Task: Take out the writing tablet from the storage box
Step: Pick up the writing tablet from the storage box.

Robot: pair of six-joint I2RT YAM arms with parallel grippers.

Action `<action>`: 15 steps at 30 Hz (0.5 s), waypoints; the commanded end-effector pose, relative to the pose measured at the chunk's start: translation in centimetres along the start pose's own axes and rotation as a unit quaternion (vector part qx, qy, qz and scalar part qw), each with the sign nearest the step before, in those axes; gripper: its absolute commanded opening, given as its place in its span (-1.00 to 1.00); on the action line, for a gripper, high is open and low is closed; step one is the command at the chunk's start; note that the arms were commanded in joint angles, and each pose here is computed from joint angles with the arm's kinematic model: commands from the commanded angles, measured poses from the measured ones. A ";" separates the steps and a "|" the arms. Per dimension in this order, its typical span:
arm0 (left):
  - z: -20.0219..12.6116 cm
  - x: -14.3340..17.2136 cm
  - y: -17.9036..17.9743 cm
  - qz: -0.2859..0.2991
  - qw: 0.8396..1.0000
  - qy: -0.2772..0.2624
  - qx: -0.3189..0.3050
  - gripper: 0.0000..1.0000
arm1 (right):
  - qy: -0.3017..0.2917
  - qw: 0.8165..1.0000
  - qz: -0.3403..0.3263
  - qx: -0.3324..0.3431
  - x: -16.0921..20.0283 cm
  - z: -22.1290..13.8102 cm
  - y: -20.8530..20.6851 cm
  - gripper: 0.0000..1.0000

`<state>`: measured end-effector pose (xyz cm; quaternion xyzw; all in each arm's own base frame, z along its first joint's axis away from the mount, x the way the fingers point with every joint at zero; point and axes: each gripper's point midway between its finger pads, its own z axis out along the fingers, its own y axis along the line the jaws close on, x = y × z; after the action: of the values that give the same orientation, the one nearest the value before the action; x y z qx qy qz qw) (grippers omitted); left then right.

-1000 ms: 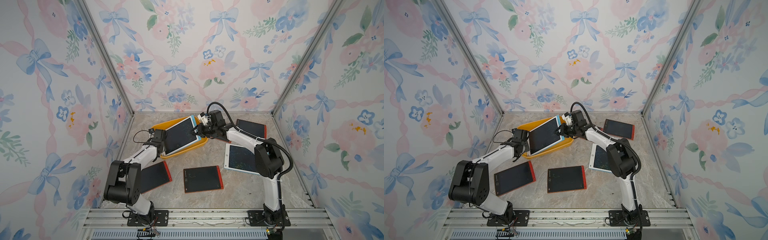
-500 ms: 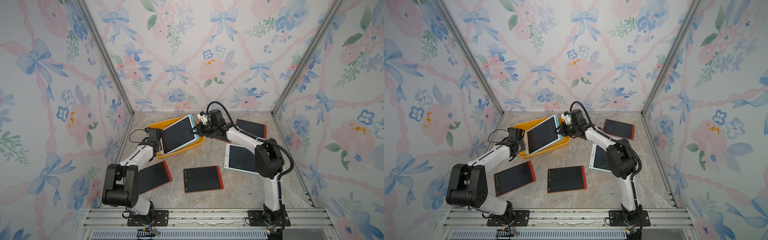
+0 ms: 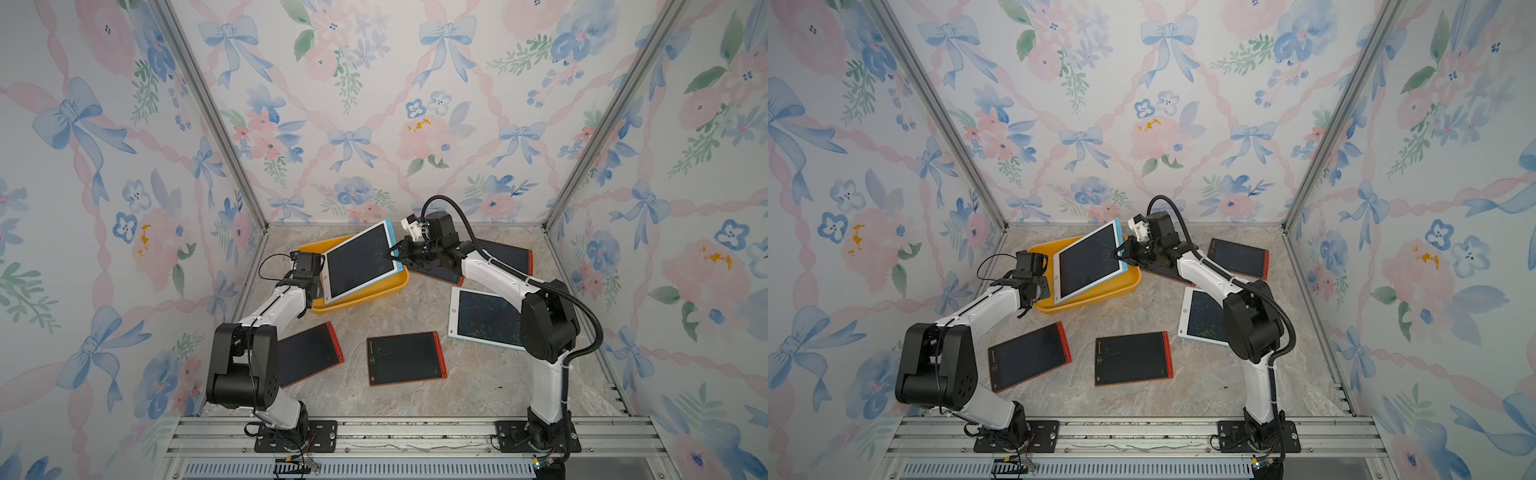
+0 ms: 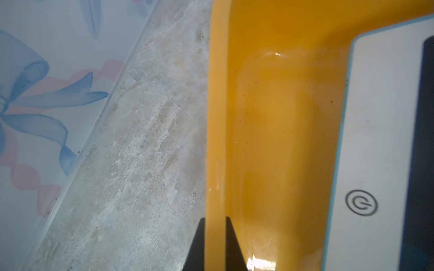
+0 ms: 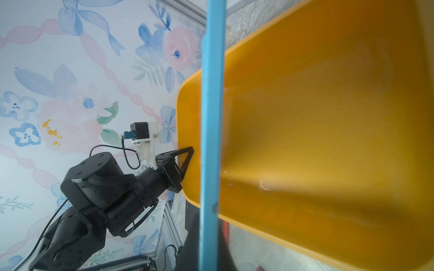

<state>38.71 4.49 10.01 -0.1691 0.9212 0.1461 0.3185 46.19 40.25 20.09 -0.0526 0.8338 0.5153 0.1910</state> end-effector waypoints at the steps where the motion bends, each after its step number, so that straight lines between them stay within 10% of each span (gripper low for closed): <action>1: 0.5 0.1 1.7 0.033 0.999 0.012 -0.041 -1.00 | -0.035 0.999 -0.016 -0.028 -2.1 -2.3 2.7 -0.93; 15: 2.3 -1.3 3.7 0.048 0.996 0.021 -0.079 -1.00 | -0.090 0.995 -0.006 -0.043 -4.5 -7.6 3.7 -0.93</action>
<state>40.14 6.63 10.01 -0.1692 0.9216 0.1630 0.3088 46.95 35.84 25.31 -0.0180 0.8121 0.5322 0.2388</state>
